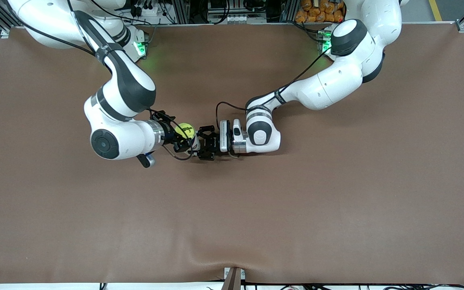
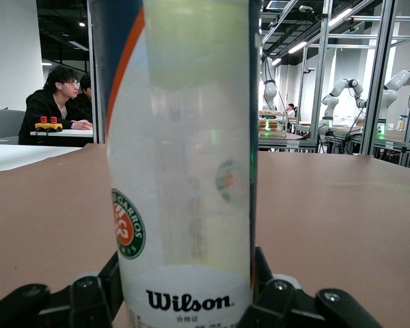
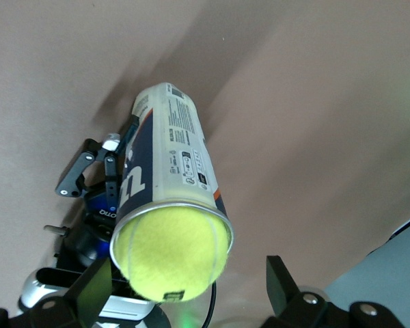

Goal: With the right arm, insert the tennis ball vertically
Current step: 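Drop the second ball into the can by opening the right gripper, then withdraw the open right gripper away from the can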

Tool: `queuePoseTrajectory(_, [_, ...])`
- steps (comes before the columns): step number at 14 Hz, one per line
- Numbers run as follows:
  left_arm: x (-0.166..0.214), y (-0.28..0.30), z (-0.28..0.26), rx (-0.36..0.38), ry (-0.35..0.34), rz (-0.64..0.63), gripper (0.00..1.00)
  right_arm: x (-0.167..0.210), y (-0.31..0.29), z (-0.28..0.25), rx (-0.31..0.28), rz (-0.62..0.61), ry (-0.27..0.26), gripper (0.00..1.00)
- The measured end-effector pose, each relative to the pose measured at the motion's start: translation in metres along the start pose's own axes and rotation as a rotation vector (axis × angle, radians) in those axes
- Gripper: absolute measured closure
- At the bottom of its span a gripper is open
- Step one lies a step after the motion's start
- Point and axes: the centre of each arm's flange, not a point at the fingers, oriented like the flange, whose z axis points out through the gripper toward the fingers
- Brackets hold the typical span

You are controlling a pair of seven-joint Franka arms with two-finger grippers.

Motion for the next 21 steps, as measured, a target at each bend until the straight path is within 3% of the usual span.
queuePoseTrajectory(5, [0.000, 0.000, 0.000, 0.000, 0.000, 0.000, 0.28, 0.017, 0.020, -0.047, 0.061, -0.031, 0.026, 0.00])
queuePoseTrajectory(8, [-0.001, 0.002, 0.001, 0.002, -0.001, -0.007, 0.19, 0.067, 0.047, -0.075, 0.054, -0.114, 0.017, 0.00])
queuePoseTrajectory(11, [-0.010, 0.000, -0.005, 0.006, -0.023, -0.005, 0.16, 0.111, 0.069, -0.089, 0.049, -0.164, 0.015, 0.00])
queuePoseTrajectory(21, [-0.014, -0.004, -0.009, 0.021, -0.029, -0.016, 0.10, 0.125, 0.077, -0.090, 0.044, -0.221, 0.016, 0.00])
